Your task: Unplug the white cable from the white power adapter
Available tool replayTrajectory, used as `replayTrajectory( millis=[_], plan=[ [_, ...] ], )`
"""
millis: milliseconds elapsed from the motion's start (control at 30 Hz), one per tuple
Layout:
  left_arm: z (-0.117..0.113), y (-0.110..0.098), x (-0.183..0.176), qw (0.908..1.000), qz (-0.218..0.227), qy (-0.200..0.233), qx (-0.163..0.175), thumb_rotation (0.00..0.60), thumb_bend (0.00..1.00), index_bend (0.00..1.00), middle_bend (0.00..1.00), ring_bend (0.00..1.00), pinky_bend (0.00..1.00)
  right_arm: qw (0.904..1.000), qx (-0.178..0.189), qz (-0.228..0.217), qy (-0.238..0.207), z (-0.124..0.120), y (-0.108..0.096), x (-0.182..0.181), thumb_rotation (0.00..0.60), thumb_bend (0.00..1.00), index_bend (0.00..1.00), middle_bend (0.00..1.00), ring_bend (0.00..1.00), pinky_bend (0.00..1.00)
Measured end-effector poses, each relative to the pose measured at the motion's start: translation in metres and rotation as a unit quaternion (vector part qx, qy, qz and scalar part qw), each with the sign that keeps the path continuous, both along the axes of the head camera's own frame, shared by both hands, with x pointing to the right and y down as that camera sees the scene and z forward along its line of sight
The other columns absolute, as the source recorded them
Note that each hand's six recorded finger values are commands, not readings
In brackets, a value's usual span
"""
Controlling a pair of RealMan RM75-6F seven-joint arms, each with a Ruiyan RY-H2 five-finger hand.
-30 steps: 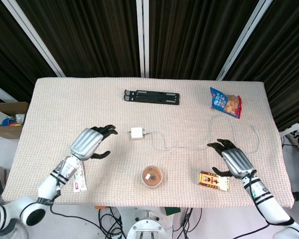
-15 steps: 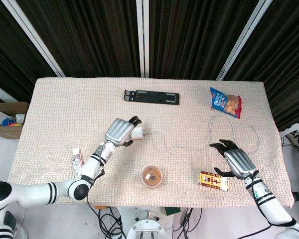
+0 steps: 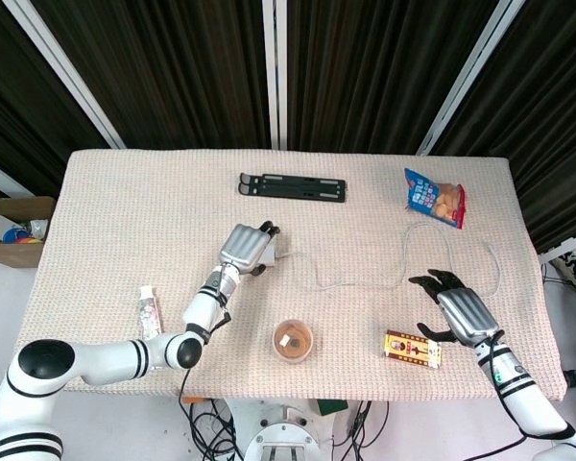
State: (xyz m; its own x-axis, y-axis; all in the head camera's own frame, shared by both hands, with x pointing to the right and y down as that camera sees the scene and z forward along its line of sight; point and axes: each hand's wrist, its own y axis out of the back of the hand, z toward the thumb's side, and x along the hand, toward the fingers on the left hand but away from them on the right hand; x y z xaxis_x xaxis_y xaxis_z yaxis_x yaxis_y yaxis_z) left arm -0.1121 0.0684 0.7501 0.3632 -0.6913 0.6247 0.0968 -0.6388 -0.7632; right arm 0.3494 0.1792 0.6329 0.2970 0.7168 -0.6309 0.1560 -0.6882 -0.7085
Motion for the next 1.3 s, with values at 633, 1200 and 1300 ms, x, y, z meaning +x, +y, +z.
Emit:
replayTrajectory(
  millis=[633, 1200, 1300],
  plan=[
    [0.009, -0.022, -0.019, 0.9906, -0.085, 0.055, -0.092, 0.600, 0.20, 0.28, 0.21, 0.70, 0.93, 1.0000, -0.004, 0.008, 0.003, 0.004, 0.000, 0.004, 0.600, 0.31, 0.22, 0.21, 0.07, 0.13],
    [0.016, -0.026, -0.027, 0.9813, -0.133, 0.075, -0.118, 0.600, 0.20, 0.33, 0.23, 0.70, 0.93, 0.9999, -0.004, 0.010, 0.004, 0.003, 0.001, 0.005, 0.600, 0.31, 0.22, 0.21, 0.07, 0.13],
    [0.018, -0.025, -0.028, 0.9805, -0.135, 0.077, -0.120, 0.600, 0.20, 0.33, 0.24, 0.70, 0.93, 0.9999, -0.005, 0.009, 0.005, 0.003, 0.001, 0.004, 0.600, 0.31, 0.22, 0.21, 0.07, 0.13]
  ],
)
